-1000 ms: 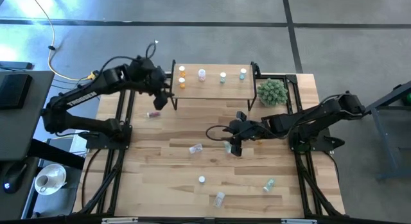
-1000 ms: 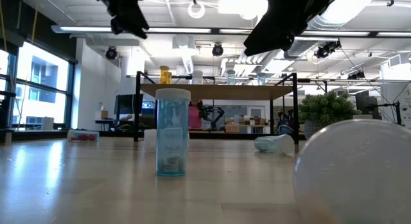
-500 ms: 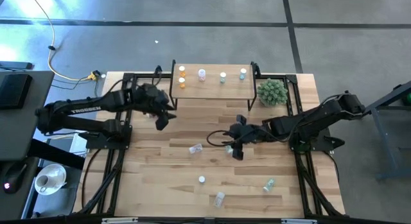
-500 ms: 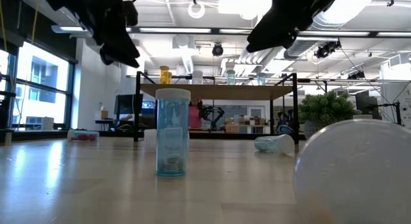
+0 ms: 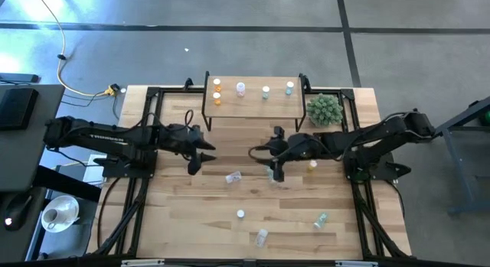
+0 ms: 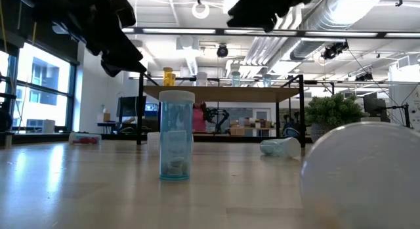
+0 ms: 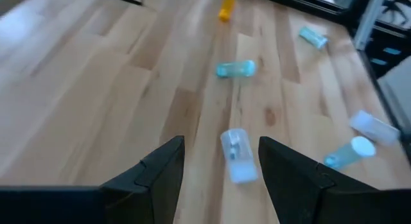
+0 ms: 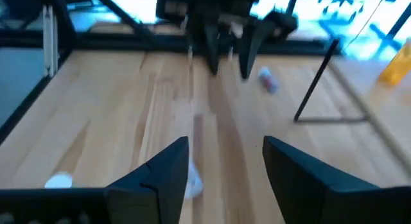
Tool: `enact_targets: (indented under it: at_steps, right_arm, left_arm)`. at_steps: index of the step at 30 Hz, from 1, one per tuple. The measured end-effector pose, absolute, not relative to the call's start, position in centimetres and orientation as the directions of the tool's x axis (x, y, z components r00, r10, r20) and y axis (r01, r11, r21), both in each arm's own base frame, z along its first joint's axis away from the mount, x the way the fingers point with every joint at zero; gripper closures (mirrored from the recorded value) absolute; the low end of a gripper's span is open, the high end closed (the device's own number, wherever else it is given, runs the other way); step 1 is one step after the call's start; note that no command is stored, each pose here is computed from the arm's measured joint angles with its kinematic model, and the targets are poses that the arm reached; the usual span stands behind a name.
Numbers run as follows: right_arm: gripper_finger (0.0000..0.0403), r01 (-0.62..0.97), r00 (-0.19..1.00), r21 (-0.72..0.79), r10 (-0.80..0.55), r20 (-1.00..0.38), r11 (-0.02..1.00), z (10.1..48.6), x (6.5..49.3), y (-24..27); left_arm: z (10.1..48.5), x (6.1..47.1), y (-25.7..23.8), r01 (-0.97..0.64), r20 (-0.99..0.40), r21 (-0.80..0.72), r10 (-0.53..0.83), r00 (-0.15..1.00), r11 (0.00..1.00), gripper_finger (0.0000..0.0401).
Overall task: Pick and place medicine bottles onto shelf by color
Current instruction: Put the top transparent pill bottle on the shelf and aligned with the other transparent pill bottle
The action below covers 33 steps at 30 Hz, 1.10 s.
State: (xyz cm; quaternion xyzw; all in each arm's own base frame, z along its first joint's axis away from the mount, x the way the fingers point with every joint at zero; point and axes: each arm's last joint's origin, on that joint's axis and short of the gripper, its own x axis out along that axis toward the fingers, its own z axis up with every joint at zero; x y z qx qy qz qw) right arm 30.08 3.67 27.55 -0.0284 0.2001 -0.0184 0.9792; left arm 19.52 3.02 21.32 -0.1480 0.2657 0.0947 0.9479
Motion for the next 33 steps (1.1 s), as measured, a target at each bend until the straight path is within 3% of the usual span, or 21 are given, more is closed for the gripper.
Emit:
enact_targets:
  at_steps: [6,11,17,24,33]
  right_arm:
    - [0.0190,0.026,0.937,-0.114,-0.064,-0.345,0.993,30.4,32.7,2.4]
    - [0.0190,-0.053,0.884,-0.137,-0.018,-0.467,0.989,30.8,35.3,2.3]
    - [0.0190,-0.175,0.783,-0.113,0.069,-0.618,0.978,28.6,37.7,2.8]
    - [0.0190,-0.317,0.687,-0.063,0.184,-0.703,0.946,24.3,39.7,3.3]
    - [0.0190,-0.386,0.666,-0.029,0.257,-0.700,0.922,20.3,41.9,4.0]
  left_arm:
    - [21.4,19.4,3.7,-0.400,-0.519,-0.145,0.274,0.810,0.905,0.0211]
    - [21.4,19.3,4.2,-0.452,-0.520,-0.130,0.328,0.789,0.882,0.0210]
    - [21.3,19.2,4.5,-0.481,-0.526,-0.120,0.355,0.773,0.869,0.0211]
    - [21.3,19.1,4.7,-0.507,-0.528,-0.160,0.360,0.769,0.847,0.0211]
    - [21.8,19.4,4.7,-0.505,-0.475,-0.175,0.377,0.795,0.845,0.0211]
